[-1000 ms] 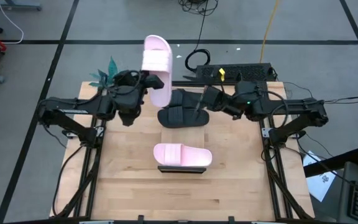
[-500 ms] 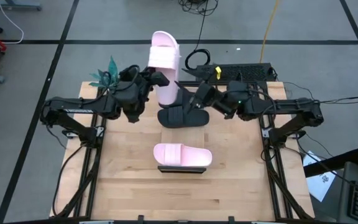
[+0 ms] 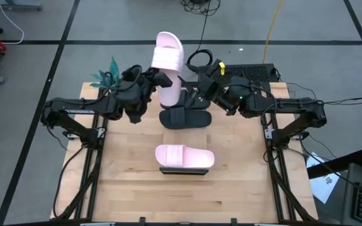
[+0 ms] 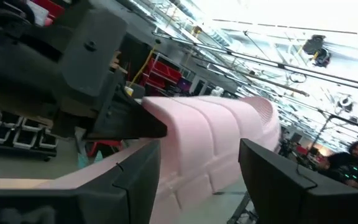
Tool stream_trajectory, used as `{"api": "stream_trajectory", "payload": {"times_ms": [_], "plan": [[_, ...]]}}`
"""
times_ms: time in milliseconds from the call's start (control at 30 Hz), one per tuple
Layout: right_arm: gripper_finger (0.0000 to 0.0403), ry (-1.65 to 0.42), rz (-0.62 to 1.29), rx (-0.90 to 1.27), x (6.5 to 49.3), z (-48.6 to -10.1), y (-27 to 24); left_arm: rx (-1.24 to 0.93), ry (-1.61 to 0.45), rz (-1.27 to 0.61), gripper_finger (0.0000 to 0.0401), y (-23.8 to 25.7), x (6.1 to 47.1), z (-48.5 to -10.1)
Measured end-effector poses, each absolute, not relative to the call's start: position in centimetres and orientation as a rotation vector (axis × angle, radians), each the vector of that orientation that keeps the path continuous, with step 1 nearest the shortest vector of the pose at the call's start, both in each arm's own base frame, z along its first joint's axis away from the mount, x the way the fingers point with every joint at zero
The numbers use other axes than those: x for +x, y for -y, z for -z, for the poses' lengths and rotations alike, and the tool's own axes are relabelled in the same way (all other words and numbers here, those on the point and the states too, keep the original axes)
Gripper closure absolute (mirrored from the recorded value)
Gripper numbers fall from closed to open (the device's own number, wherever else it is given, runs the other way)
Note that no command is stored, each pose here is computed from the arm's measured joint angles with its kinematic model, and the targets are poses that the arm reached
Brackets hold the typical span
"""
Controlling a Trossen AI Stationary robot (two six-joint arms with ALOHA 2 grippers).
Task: Pick and place slides into the shelf
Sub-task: Put the white slides on the shelf
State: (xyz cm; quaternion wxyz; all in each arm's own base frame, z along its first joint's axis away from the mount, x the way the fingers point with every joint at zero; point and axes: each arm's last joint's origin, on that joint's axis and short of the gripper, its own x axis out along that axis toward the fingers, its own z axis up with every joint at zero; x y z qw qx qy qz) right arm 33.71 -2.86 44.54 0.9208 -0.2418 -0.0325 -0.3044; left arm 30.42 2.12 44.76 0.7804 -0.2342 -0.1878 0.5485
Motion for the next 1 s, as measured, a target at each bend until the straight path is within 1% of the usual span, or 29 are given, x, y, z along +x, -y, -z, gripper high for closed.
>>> {"api": "stream_trajectory", "payload": {"times_ms": [200, 333, 467, 1000], "plan": [[0.0195, 0.060, 0.606, -0.490, 34.3, -44.0, 2.9, -0.501, 0.402, -1.156, 0.0401, -2.5, 31.5, -44.2], [0.0195, 0.044, 0.627, -0.495, 34.6, -43.7, 3.0, -0.499, 0.407, -1.162, 0.0401, -2.8, 32.2, -43.8], [0.0195, 0.027, 0.645, -0.557, 34.6, -43.7, 3.1, -0.502, 0.413, -1.164, 0.0401, -2.8, 32.1, -43.9], [0.0195, -0.010, 0.699, -0.623, 34.5, -43.8, 3.2, -0.472, 0.392, -1.169, 0.0401, -2.8, 32.1, -43.9]]}}
